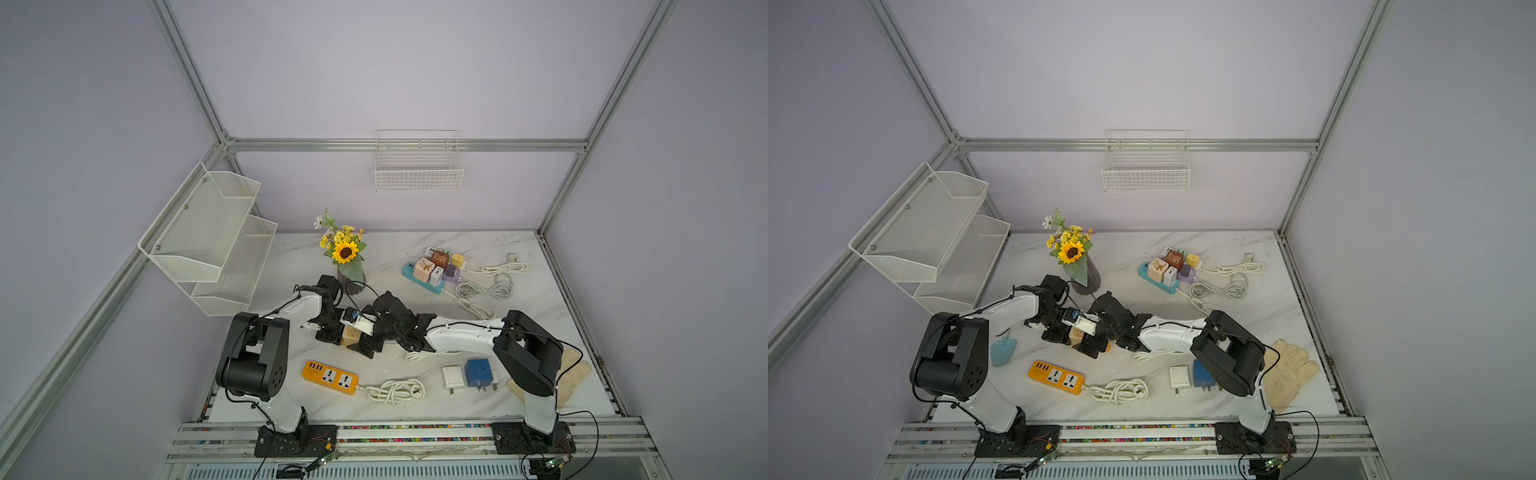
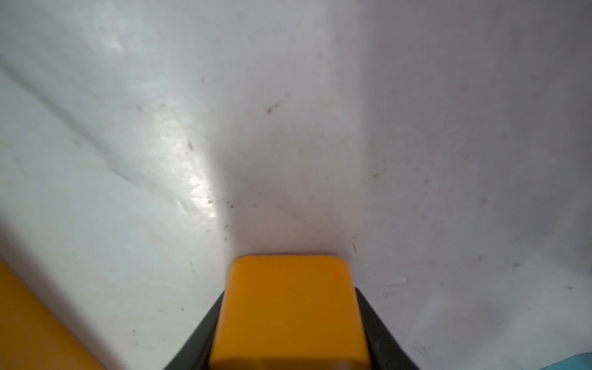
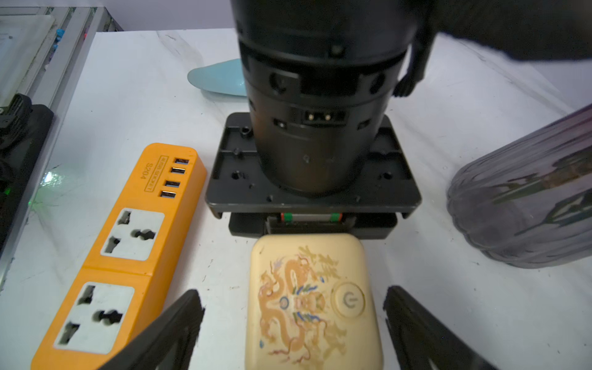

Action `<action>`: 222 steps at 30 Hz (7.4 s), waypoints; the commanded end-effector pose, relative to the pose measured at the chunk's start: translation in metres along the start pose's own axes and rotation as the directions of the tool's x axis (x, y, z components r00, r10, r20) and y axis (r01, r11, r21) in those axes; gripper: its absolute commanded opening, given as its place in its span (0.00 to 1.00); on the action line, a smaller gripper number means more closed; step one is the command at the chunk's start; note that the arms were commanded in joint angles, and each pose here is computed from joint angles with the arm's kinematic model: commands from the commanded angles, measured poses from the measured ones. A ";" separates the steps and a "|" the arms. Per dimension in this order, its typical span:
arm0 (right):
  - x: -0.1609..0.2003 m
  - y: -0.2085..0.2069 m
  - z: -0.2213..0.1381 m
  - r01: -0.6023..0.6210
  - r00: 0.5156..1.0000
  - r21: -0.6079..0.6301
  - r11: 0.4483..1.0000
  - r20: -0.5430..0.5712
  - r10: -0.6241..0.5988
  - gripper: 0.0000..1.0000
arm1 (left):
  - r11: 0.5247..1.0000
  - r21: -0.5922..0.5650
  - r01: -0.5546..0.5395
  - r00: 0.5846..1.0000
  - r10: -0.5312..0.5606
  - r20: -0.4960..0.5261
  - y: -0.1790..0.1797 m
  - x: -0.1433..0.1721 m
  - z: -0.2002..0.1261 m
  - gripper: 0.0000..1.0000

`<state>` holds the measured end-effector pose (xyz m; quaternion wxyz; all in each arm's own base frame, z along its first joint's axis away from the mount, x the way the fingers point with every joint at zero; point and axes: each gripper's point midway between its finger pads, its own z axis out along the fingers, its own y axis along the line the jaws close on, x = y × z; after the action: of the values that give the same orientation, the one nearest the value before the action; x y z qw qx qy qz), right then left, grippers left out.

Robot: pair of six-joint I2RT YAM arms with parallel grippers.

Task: Pull the plug off the socket
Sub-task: Remove the plug from the socket.

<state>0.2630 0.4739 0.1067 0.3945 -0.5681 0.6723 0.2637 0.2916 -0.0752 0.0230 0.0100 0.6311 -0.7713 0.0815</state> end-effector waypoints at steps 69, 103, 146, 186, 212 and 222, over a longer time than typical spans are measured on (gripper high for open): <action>-0.070 -0.032 -0.036 0.050 0.996 0.155 0.987 0.069 -0.061 0.27 | 0.994 -0.095 -0.051 0.990 0.063 0.127 0.018 -0.018 0.020 0.00; -0.090 -0.023 -0.043 -0.199 0.974 -0.103 0.975 0.090 0.208 0.26 | 0.992 -0.110 -0.057 0.985 0.074 0.158 0.014 -0.021 0.022 0.00; -0.089 -0.003 -0.048 0.163 0.987 0.105 0.981 -0.022 -0.162 0.24 | 0.982 -0.175 -0.074 0.973 0.110 0.204 0.019 -0.025 0.018 0.00; -0.108 0.002 -0.056 -0.264 0.963 -0.227 0.937 -0.017 0.268 0.23 | 0.983 -0.127 -0.131 0.960 0.158 0.233 0.001 -0.023 0.014 0.00; -0.106 0.010 -0.057 -0.095 0.995 -0.091 0.991 0.007 0.096 0.24 | 0.979 -0.138 -0.147 0.955 0.177 0.238 -0.004 -0.023 0.012 0.00; -0.098 -0.007 -0.059 -0.257 0.966 -0.141 0.956 -0.025 0.256 0.22 | 0.979 -0.130 -0.158 0.953 0.186 0.238 -0.008 -0.023 0.013 0.00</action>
<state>0.2398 0.4594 0.1136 0.2488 -0.5746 0.7431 0.2358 0.2565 -0.0912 0.0234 0.0853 0.5847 -0.8066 -0.0164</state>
